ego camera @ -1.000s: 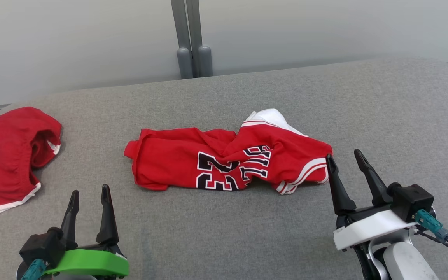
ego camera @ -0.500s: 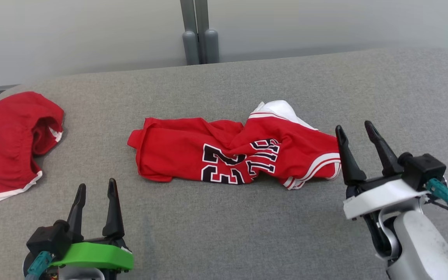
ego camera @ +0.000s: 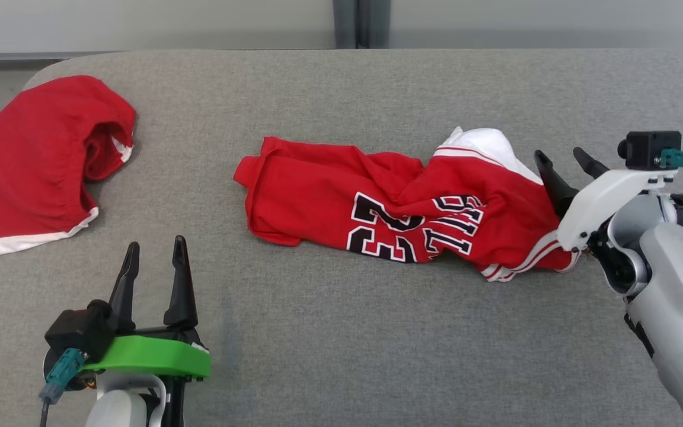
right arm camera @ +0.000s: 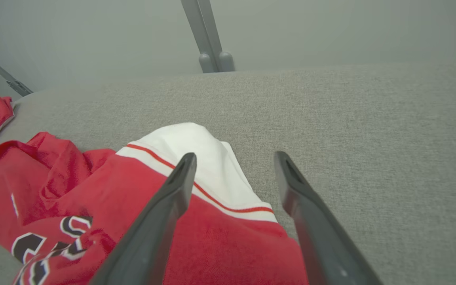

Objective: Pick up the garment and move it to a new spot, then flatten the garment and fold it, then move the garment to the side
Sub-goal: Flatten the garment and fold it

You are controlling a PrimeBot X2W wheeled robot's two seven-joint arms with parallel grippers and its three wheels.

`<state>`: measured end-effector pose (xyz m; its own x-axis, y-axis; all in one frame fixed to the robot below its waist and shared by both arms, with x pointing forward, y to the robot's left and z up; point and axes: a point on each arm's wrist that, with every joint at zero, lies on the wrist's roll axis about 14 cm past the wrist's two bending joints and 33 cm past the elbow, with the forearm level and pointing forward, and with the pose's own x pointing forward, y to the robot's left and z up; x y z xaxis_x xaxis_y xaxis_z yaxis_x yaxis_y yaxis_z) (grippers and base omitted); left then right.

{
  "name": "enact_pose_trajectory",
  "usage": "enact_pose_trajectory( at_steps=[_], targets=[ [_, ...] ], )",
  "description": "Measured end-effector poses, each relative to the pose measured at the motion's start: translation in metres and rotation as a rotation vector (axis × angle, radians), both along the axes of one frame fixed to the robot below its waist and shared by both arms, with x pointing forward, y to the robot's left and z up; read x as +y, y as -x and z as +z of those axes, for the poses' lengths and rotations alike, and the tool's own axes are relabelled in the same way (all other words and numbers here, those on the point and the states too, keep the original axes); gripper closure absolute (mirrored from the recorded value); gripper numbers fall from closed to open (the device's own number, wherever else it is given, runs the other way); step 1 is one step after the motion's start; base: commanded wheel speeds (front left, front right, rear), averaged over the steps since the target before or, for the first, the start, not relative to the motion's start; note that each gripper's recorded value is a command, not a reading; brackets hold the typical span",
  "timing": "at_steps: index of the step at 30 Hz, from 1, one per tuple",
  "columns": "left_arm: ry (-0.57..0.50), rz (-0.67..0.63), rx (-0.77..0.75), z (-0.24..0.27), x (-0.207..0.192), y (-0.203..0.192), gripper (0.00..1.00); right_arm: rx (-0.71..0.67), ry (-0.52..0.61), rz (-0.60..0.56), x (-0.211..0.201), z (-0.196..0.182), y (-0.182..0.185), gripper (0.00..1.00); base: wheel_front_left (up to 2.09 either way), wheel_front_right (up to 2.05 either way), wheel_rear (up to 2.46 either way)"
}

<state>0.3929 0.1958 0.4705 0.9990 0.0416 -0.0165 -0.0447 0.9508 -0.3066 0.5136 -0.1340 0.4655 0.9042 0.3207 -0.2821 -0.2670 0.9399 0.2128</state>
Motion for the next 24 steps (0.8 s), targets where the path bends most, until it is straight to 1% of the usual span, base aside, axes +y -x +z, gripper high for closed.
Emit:
enact_pose_trajectory(
  at_steps=[3,8,11,14,17,18,19,24],
  targets=[
    [-0.005,0.026,0.013,-0.004,0.009,0.001,0.00,0.102,-0.025,0.029,0.010,-0.013,-0.014,0.00,0.00,0.00,0.00],
    [-0.011,0.056,0.043,-0.013,0.021,0.003,0.00,0.210,-0.061,0.075,0.030,-0.021,-0.038,0.00,0.00,0.00,0.00],
    [-0.013,0.079,0.060,-0.018,0.028,0.007,0.00,0.311,-0.020,0.100,0.034,-0.045,-0.038,0.00,0.00,0.00,0.00],
    [-0.015,0.104,0.078,-0.022,0.036,0.011,0.00,0.390,-0.006,0.121,0.042,-0.065,-0.037,0.00,0.00,0.00,0.00],
    [-0.013,0.123,0.094,-0.027,0.042,0.015,0.00,0.413,-0.004,0.139,0.051,-0.072,-0.040,0.00,0.00,0.00,0.00],
    [-0.013,0.127,0.097,-0.027,0.043,0.016,0.00,0.407,-0.005,0.141,0.053,-0.073,-0.041,0.21,0.00,0.00,0.00],
    [-0.013,0.130,0.099,-0.028,0.044,0.017,0.00,0.402,-0.003,0.144,0.055,-0.073,-0.043,0.99,0.00,0.00,0.00],
    [-0.010,0.138,0.097,-0.026,0.046,0.020,0.00,0.382,-0.011,0.167,0.066,-0.071,-0.039,1.00,0.00,0.00,0.00]
  ],
)
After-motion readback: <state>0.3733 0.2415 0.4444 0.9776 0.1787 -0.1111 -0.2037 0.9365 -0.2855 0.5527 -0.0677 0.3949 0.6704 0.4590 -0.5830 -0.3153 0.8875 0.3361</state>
